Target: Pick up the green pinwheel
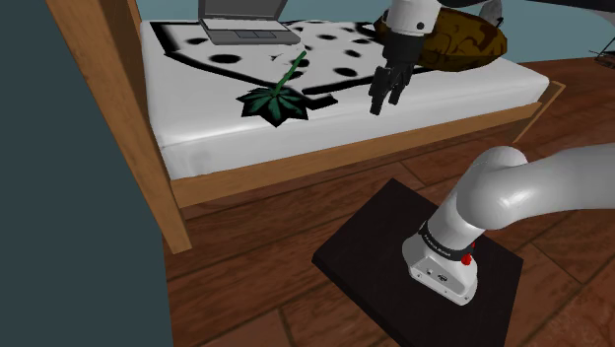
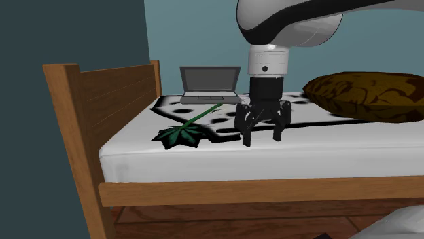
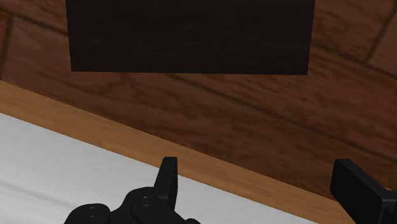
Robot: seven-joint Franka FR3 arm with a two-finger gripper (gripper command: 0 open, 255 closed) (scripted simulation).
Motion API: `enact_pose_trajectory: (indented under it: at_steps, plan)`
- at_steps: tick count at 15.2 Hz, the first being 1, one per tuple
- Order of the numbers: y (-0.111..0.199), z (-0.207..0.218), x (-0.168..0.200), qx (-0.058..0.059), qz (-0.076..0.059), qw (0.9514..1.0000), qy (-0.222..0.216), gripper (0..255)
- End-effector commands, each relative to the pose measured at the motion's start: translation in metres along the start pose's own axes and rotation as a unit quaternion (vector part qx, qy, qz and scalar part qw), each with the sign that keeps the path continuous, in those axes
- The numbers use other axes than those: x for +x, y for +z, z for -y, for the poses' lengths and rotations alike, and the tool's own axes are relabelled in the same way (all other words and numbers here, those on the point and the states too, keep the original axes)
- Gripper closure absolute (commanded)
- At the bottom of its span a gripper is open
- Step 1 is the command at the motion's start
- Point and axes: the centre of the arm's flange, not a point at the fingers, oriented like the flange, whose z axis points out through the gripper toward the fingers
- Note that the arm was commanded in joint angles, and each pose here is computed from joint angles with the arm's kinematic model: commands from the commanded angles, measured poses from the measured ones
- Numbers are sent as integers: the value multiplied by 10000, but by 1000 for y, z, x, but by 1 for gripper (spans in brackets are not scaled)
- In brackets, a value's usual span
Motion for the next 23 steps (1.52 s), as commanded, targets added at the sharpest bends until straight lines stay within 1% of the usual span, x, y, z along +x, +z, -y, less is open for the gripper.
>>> enact_pose_trajectory:
  at_steps: [1, 3, 4, 6, 8, 9, 11, 13, 14, 16, 17, 19, 20, 22, 23]
  plan:
    - [0, 0, 0, 0, 0, 10000, 0, 0]
    - [-3, 23, 11, -52, -149, 9982, 583, 0]
    - [-4, 34, 17, -78, -223, 9959, 874, 0]
    - [-7, 55, 32, -130, -371, 9886, 1453, 0]
    - [-11, 75, 48, -181, -518, 9777, 2026, 0]
    - [-12, 83, 57, -206, -591, 9709, 2311, 0]
    - [-16, 100, 77, -256, -734, 9547, 2872, 0]
    - [-21, 113, 98, -305, -875, 9350, 3424, 0]
    - [-23, 119, 110, -330, -945, 9238, 3695, 0]
    - [-28, 129, 133, -377, -1081, 8990, 4227, 0]
    - [-31, 133, 145, -400, -1147, 8854, 4487, 0]
    - [-37, 139, 169, -446, -1277, 8557, 4995, 0]
    - [-40, 141, 181, -468, -1340, 8397, 5242, 0]
    - [-47, 143, 206, -510, -1463, 8053, 5722, 0]
    - [-48, 143, 208, -514, -1474, 8019, 5767, 0]
